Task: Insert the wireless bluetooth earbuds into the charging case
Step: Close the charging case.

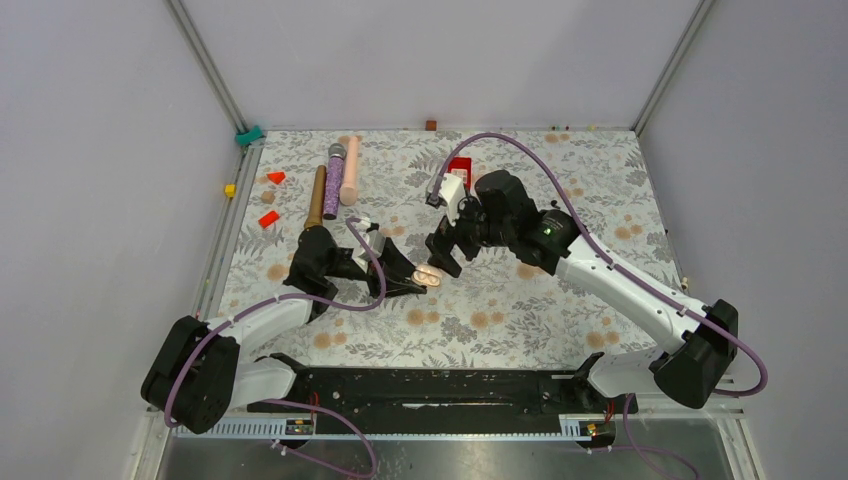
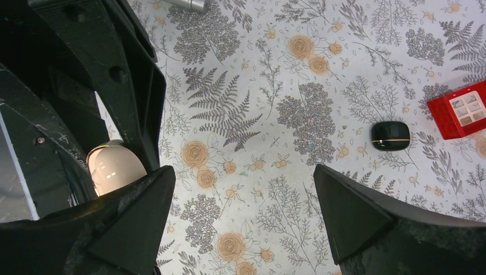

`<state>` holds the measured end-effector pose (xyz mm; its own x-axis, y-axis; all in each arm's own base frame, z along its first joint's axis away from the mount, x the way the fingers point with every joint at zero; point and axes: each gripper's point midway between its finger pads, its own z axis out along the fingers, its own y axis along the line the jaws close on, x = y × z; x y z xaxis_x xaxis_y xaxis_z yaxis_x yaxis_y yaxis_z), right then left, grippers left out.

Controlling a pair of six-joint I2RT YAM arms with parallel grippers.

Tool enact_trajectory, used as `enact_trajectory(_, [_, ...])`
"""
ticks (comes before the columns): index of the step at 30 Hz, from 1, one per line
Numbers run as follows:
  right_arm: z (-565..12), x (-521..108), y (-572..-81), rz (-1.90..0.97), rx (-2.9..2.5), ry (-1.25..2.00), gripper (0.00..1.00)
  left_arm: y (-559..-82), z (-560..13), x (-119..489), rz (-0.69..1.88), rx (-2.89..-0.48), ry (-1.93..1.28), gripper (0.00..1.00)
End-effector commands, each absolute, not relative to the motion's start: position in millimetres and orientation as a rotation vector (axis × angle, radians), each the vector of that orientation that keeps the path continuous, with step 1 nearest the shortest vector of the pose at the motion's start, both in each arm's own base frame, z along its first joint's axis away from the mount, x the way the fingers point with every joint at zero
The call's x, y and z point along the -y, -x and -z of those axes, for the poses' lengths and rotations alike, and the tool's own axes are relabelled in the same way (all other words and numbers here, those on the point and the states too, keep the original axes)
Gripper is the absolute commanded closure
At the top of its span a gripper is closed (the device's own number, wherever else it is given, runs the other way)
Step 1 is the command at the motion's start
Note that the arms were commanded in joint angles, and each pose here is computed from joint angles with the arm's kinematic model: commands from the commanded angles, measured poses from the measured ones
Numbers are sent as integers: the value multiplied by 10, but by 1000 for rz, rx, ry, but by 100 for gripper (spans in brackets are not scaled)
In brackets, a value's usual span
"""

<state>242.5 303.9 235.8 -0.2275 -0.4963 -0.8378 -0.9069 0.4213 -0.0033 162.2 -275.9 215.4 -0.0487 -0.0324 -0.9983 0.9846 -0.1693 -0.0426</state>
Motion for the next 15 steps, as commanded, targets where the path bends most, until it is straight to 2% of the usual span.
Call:
enact_trajectory(1, [-2541, -3042, -2359, -678, -1801, 1225, 1, -1602, -2272, 2768, 1350, -1042, -1316, 100])
enact_trajectory(15, [-2639, -3010, -2303, -685, -1755, 1237, 1, -1607, -2249, 2772, 1350, -1047, -1316, 100])
